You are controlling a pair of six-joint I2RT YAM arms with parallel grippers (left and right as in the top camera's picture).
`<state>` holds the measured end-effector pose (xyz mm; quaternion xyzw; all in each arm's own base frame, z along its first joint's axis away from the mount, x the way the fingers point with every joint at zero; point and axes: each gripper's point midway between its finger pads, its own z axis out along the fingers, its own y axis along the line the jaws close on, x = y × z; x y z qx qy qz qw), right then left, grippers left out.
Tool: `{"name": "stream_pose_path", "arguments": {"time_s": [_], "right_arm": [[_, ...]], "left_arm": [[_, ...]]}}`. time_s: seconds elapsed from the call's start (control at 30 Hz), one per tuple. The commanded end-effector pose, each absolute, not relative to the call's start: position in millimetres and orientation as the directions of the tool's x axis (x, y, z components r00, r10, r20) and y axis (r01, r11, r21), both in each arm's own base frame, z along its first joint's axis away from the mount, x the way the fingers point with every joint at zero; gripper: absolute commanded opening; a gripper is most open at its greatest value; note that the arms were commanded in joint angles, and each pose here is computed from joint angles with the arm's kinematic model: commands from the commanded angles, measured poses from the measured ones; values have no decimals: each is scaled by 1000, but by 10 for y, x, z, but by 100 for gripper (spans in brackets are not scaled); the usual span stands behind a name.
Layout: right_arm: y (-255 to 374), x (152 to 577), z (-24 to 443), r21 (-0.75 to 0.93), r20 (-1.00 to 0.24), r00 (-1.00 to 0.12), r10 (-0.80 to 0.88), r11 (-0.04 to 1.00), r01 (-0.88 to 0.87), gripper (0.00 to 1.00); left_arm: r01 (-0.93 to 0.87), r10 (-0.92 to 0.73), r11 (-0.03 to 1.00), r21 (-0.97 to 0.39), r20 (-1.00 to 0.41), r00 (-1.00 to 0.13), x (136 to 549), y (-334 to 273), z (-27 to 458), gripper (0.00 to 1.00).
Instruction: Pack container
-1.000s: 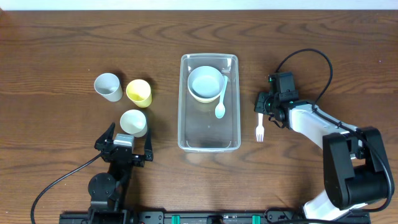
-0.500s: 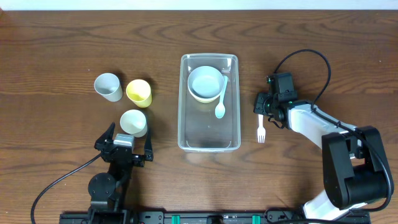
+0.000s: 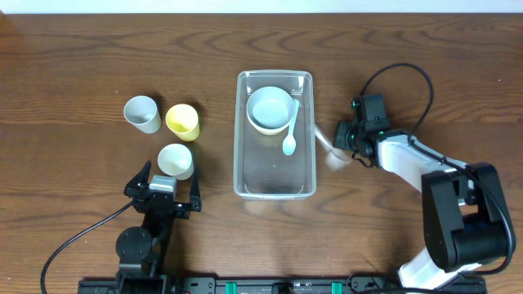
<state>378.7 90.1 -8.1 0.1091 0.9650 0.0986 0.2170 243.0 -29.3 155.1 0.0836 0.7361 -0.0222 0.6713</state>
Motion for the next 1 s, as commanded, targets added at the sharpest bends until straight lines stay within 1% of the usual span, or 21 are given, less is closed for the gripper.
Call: {"name": "stream_pose_path", "arguments": {"time_s": [0.0,0.07,0.13,0.17,0.23,0.33,0.4,0.6,0.63,0.8,0.87,0.97], "right_arm": [[795,3234,-694,138,-211,-950,228,970,202,1],[798,3244,-691,140,-215,-950,228,970,201,1],[799,3251,-689,141,-218,-949,228,969,201,4],[801,3257,-688,142,-220,-948,229,969,201,8],[802,3264,-686,145,-222,-946,236,967,208,21],[807,3268,-682,150,-221,-946,237,967,207,34],[867,3258,-675,181,-207,-950,235,963,198,40],[1106,3180,-633,300,-144,-970,196,943,146,42],[1110,3140,-640,300,-127,-973,192,943,147,41],[1112,2987,-591,296,-80,-985,151,947,121,45],[1108,2984,-497,297,-92,-986,142,949,110,46],[1059,3018,-241,282,-144,-979,147,954,102,52]], "left_arm": [[160,100,984,79,-986,-131,2424,-294,1390,98],[160,100,984,79,-986,-131,2424,-294,1390,98],[160,100,984,79,-986,-131,2424,-294,1390,98],[160,100,984,79,-986,-131,2424,-294,1390,98],[160,100,984,79,-986,-131,2424,-294,1390,98],[160,100,984,79,-986,-131,2424,-294,1390,98],[160,100,984,79,-986,-130,2424,-294,1391,98],[160,100,984,79,-986,-130,2424,-294,1391,98],[160,100,984,79,-986,-131,2424,-294,1390,98],[160,100,984,79,-986,-131,2424,-294,1390,98],[160,100,984,79,-986,-131,2424,-294,1390,98],[160,100,984,79,-986,-131,2424,-294,1390,98]]}}
